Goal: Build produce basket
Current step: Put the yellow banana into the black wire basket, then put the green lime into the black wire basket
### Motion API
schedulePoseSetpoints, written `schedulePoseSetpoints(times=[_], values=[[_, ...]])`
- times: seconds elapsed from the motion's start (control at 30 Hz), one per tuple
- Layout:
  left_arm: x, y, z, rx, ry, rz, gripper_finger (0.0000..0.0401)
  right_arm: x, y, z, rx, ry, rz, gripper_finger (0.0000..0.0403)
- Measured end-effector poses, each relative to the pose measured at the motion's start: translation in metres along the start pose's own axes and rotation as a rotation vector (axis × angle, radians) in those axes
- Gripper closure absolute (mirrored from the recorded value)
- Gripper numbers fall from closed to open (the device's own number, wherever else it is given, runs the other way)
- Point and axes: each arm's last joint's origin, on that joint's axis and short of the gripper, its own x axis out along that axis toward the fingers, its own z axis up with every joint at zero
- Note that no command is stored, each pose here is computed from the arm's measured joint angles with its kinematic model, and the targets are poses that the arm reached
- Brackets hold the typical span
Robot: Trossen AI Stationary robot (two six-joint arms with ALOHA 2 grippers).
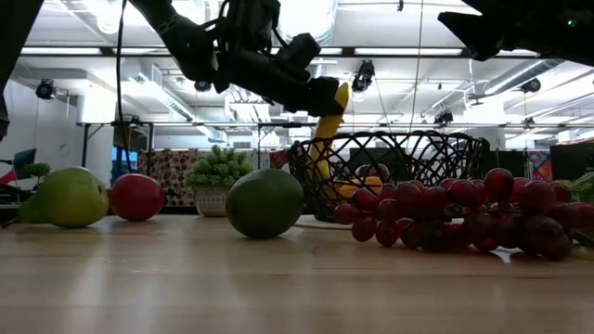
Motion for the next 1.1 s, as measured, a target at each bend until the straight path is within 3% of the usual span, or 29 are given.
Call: schedulePoseSetpoints(times=[0.3, 0.73, 0.9, 1.1], values=[[0.0, 0.0, -0.002, -0.016, 0.023, 0.021, 0.0202, 0.0, 0.0, 0.0, 0.0, 0.0, 0.0, 0.0037], [-0.004, -0.004, 0.001, -0.015, 0.019, 0.011, 0.0199, 0.0, 0.0, 0.0, 0.0, 0.0, 0.0, 0.0037], [-0.022, -0.011, 0.023, -0.021, -0.042, -0.026, 0.0199, 0.0, 0.0, -0.001, 0.005, 0.007, -0.007, 0.0037], [-0.064, -0.024, 0.056, 0.03, -0.084, -0.129, 0.0199, 0.0, 0.0, -0.001, 0.037, 0.014, -0.008, 0.0037]])
